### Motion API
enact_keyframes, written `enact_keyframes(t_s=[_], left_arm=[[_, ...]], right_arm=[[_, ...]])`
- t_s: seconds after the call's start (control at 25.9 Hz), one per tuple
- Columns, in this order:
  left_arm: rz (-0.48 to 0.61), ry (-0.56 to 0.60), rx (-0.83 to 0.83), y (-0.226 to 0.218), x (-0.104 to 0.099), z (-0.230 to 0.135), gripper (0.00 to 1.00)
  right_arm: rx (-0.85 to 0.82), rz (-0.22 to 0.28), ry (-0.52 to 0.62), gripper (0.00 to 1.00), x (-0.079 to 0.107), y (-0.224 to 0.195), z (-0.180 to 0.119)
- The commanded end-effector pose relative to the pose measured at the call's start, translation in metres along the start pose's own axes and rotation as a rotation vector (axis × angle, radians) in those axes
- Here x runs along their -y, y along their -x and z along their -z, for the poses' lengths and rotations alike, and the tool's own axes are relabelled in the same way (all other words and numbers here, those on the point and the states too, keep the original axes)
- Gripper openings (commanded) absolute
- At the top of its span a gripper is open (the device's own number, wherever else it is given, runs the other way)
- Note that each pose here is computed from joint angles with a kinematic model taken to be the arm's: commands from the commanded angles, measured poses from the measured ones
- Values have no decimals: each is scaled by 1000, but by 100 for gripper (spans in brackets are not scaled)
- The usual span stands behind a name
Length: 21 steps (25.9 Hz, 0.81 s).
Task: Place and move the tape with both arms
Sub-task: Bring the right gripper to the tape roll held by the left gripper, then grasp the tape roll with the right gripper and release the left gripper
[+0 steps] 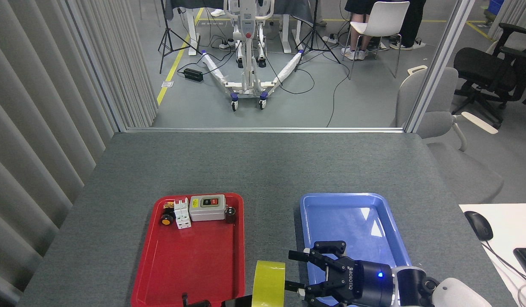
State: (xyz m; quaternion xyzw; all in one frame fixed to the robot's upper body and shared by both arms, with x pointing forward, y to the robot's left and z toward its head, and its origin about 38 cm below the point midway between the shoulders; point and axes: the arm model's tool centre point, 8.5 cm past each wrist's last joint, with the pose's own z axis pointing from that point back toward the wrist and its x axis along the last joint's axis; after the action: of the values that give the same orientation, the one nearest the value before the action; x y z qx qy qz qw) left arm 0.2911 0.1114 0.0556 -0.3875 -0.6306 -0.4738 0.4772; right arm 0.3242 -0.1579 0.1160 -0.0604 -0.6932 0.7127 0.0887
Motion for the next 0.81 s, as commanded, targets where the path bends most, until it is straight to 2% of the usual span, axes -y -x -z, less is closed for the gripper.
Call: enact_keyframes(t_s=[0.0, 0.15, 0.27, 0.66, 0.77], left_arm=[[0, 0, 0, 0, 0, 0, 0], [1, 0, 0, 0, -1, 0, 0], [1, 0, 0, 0, -1, 0, 0], [1, 0, 0, 0, -1, 0, 0], [0, -1, -2, 1, 0, 0, 0]], right_arm=[[16, -9, 23, 68, 5, -1, 16], [20, -25, 20, 67, 1, 0, 32], [-1, -25, -12, 63, -4, 8, 39], [23, -12, -16, 21, -8, 5, 46], [28, -10, -16, 14, -9, 4, 47]])
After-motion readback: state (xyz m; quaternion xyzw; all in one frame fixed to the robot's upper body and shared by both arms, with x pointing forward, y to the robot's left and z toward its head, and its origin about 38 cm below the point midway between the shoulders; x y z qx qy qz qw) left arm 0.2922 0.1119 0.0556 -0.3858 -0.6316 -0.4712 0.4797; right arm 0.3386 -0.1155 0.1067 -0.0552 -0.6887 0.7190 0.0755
